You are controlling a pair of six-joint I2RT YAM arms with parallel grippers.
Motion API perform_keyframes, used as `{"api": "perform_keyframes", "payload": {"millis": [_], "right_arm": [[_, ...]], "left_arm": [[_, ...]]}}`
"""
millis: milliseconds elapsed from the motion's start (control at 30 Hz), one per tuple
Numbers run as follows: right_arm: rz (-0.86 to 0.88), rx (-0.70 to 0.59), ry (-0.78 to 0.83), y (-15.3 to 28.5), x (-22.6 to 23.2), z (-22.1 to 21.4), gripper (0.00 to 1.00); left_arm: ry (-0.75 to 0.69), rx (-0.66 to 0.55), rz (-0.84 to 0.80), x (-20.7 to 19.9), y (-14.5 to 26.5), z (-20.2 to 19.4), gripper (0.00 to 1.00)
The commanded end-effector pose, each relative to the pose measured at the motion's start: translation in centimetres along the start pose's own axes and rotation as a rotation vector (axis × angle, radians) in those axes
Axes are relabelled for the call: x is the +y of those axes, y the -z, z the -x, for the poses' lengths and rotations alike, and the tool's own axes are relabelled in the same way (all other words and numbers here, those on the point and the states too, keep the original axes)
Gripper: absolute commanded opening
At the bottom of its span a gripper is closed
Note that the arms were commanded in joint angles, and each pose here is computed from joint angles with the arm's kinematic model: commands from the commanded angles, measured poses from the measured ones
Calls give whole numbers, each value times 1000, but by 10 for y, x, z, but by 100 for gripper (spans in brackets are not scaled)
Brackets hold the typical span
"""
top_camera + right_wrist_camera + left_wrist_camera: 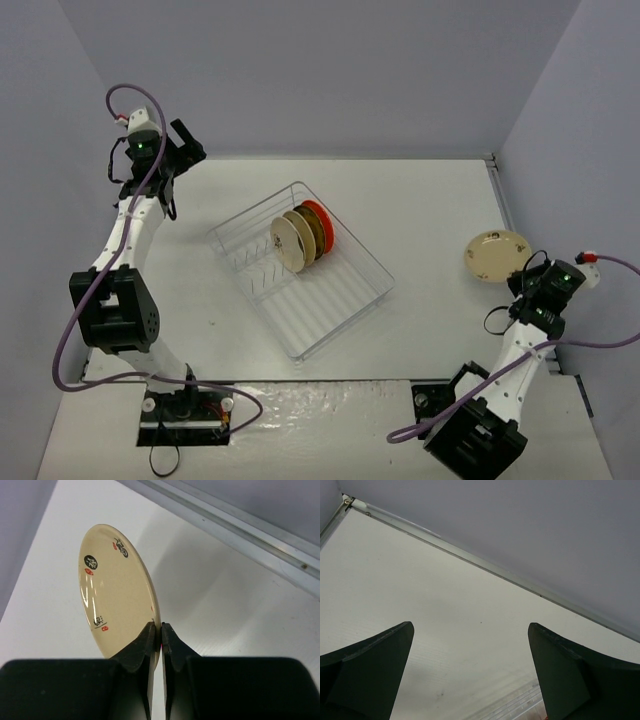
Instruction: Load the plates into the dish rack
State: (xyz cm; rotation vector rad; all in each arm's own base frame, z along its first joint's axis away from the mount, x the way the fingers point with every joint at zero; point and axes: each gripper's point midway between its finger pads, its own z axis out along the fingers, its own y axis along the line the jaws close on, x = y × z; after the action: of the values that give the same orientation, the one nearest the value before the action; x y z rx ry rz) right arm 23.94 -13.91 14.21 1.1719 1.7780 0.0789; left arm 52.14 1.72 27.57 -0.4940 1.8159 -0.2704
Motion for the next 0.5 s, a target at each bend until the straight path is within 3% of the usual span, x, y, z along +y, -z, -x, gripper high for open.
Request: {"api": "perform_keyframes", "payload": {"millis": [0, 200, 300, 467], "right_arm": [[166, -181, 105, 26, 57, 51, 0], [495, -346, 209, 73, 154, 85, 0], [618, -360, 272, 91, 204, 84, 0], [715, -299, 428, 103, 289, 35, 0]], "left_arm": [[8, -111, -41, -17, 26, 40, 97], [6, -78, -16, -8, 34, 25, 97], [0, -39, 40, 5, 39, 13, 97], [2, 5, 89, 18, 44, -5, 97]]}}
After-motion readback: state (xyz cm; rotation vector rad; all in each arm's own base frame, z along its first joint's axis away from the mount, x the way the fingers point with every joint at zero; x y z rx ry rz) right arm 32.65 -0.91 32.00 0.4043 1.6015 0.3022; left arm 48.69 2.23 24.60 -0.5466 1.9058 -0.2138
